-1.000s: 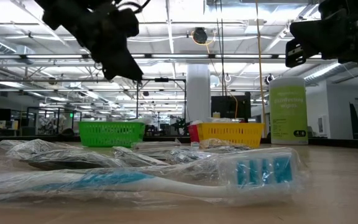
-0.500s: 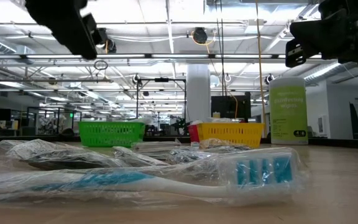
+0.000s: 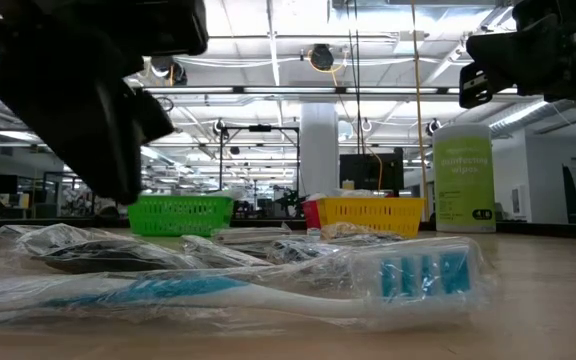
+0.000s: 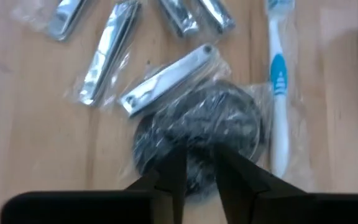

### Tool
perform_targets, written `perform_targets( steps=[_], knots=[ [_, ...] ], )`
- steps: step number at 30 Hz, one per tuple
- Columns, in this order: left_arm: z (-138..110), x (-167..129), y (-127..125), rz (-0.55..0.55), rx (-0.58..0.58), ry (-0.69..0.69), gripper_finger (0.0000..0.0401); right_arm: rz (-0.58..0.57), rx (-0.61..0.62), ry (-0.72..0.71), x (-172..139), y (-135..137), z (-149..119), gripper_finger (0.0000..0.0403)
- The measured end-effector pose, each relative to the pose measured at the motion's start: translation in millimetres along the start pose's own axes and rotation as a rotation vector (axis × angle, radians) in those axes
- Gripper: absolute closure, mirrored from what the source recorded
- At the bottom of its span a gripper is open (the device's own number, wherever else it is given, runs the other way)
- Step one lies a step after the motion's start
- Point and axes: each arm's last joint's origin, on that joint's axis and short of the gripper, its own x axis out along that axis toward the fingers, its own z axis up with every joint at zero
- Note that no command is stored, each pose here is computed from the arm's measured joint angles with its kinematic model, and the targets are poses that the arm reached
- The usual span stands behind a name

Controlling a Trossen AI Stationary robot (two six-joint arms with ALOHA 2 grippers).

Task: Pick & Place Travel size toiletries
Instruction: Put the black hair brush into the green bin

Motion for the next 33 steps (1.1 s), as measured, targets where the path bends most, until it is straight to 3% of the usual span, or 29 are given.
perform_targets(
  steps=[9,14,22,33],
  knots=[
    [-0.9,2.4,-0.5,-0.008,0.033,0.003,0.0178,0.0,0.0,0.0,0.0,0.0,0.0,0.0403],
    [-9.1,15.4,5.4,0.073,0.068,0.033,0.014,-0.001,0.0,0.0,0.0,-0.1,0.0,0.0403],
    [-16.7,32.4,16.3,0.127,0.056,0.134,0.0147,0.0,0.0,0.0,0.0,0.0,0.1,0.0403],
    [-26.7,18.3,41.6,0.296,0.034,0.315,0.0203,0.0,0.0,0.0,0.0,0.0,0.1,0.0403]
  ],
)
